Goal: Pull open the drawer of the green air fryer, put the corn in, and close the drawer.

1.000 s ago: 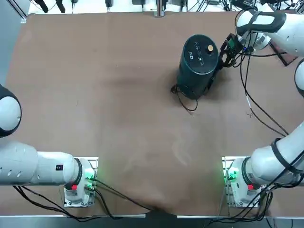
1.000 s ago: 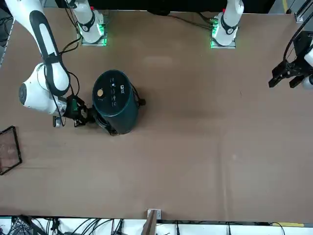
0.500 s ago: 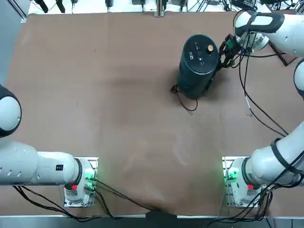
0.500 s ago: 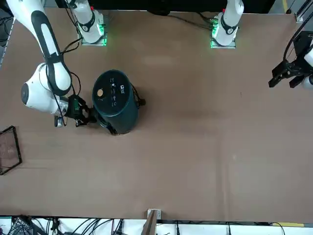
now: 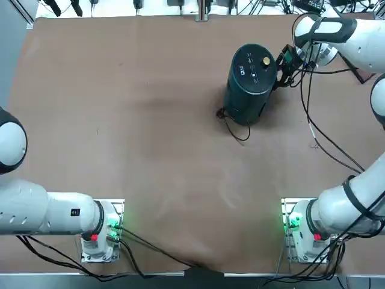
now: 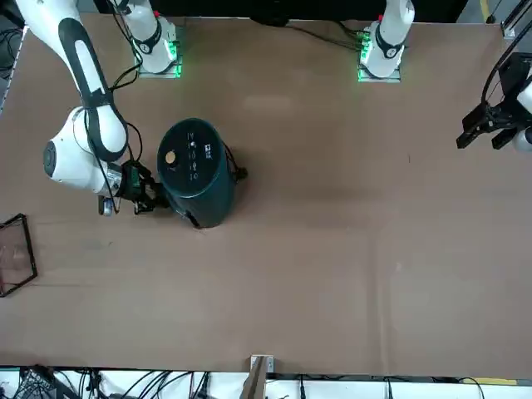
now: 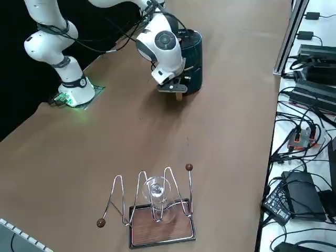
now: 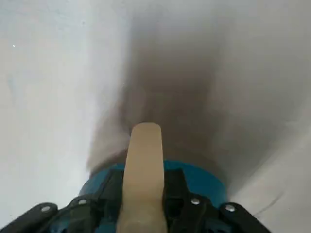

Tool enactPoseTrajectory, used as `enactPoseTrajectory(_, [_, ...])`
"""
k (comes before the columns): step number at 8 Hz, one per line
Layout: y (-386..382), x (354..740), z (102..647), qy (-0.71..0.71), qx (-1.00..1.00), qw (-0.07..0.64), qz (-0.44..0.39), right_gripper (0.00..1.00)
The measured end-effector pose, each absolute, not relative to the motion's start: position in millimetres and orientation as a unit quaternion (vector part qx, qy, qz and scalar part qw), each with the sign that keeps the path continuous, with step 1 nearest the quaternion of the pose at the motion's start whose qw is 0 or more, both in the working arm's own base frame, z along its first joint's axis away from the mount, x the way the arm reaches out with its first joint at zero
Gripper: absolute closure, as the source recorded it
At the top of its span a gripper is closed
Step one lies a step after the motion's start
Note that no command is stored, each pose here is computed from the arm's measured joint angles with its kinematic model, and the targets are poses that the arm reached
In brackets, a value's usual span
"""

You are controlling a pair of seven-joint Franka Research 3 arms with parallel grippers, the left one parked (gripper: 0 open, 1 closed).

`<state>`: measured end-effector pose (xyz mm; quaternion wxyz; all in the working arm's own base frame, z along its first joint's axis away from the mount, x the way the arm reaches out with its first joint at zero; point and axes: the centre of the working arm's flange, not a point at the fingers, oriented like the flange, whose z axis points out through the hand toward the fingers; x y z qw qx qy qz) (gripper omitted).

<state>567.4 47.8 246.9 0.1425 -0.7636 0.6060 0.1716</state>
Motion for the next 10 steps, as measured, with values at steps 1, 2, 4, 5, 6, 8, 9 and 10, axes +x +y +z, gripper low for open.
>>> enactPoseTrajectory(1, [49.5,567.0,246.6,0.605,-0.764,0.143,0.173,0.55])
enactPoseTrajectory(2, [52.2,566.6,246.3,0.605,-0.764,0.143,0.174,0.55])
enactPoseTrajectory(4, [55.6,565.6,245.6,0.605,-0.763,0.145,0.177,0.55])
enactPoseTrajectory(5, [56.7,564.7,244.5,0.607,-0.761,0.146,0.178,0.55])
enactPoseTrajectory(6, [56.7,564.2,243.8,0.608,-0.76,0.147,0.177,0.55])
enactPoseTrajectory(8, [57.4,564.1,243.7,0.608,-0.76,0.147,0.177,0.52])
enactPoseTrajectory(9, [61.9,565.1,244.6,0.61,-0.758,0.153,0.175,0.37])
enactPoseTrajectory(10, [68.4,566.6,246.9,0.608,-0.759,0.157,0.173,0.2])
